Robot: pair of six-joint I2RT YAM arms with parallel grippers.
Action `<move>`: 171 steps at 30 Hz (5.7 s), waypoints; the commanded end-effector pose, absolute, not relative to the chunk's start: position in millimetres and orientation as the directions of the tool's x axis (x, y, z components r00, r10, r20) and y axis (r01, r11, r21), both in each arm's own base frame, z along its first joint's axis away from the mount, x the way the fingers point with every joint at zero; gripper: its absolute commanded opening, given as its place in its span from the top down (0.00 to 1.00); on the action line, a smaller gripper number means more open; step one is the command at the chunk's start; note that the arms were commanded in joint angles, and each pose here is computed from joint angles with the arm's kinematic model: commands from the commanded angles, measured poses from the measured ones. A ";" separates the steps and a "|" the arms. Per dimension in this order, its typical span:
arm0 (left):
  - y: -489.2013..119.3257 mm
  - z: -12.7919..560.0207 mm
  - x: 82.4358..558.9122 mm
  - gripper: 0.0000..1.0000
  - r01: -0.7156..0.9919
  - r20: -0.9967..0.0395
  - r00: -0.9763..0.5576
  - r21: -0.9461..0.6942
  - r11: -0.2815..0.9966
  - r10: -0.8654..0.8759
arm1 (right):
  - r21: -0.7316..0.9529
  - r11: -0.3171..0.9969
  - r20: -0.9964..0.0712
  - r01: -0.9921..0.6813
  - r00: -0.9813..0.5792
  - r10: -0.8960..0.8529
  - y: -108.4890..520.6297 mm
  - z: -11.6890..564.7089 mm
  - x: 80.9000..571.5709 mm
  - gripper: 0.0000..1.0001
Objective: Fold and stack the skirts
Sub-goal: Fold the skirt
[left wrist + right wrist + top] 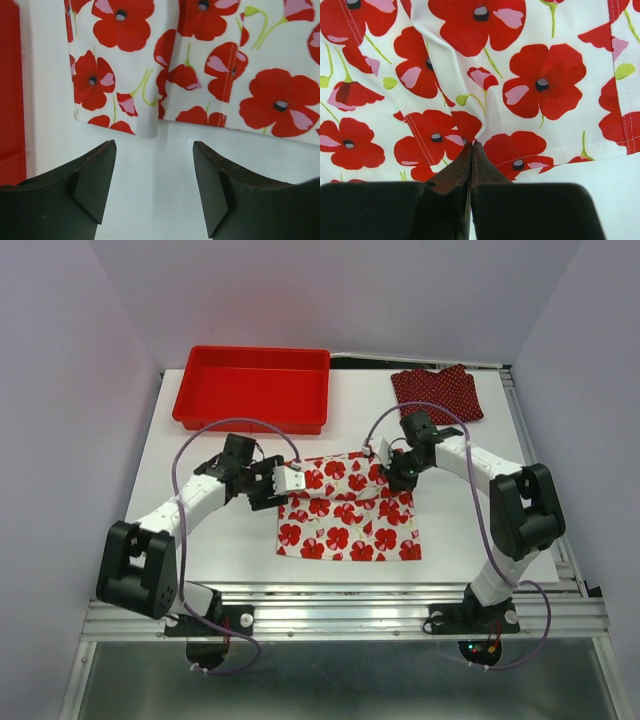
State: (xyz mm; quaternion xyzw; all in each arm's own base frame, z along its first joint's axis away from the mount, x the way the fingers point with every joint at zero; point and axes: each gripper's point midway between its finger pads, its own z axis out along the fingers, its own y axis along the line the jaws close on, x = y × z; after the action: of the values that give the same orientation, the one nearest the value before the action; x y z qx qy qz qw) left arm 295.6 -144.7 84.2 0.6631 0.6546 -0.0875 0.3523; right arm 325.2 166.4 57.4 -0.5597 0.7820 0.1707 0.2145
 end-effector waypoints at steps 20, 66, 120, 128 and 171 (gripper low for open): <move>-166.0 62.3 322.3 0.41 0.960 -0.492 0.171 0.279 -0.031 0.854 | -0.019 0.300 -0.519 -0.954 -0.247 -0.818 170.5 58.3 338.8 0.99; -183.6 46.5 269.9 1.00 0.988 -0.471 -0.088 0.073 0.138 0.878 | 0.054 0.392 -0.502 -0.919 -0.364 -0.785 146.2 52.8 281.1 0.99; -162.9 43.3 314.2 1.00 0.925 -0.436 -0.289 0.102 0.365 0.853 | -0.014 0.415 -0.461 -0.910 -0.362 -0.810 139.5 49.1 306.9 0.99; -164.9 78.0 316.9 1.00 0.926 -0.461 -0.256 0.135 0.352 0.850 | -0.100 0.401 -0.492 -0.911 -0.305 -0.816 140.9 95.0 325.4 0.99; -195.7 134.7 283.8 0.80 0.915 -0.700 -0.240 0.069 0.398 0.673 | 0.225 0.486 -0.681 -0.845 -0.493 -0.542 198.0 149.3 293.4 0.53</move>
State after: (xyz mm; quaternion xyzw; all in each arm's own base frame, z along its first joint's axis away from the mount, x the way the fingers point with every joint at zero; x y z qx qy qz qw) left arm 273.1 -177.7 133.7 0.5720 0.7427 -0.1367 0.3202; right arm 277.5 170.5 140.7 -0.4712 0.8140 0.2185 0.2602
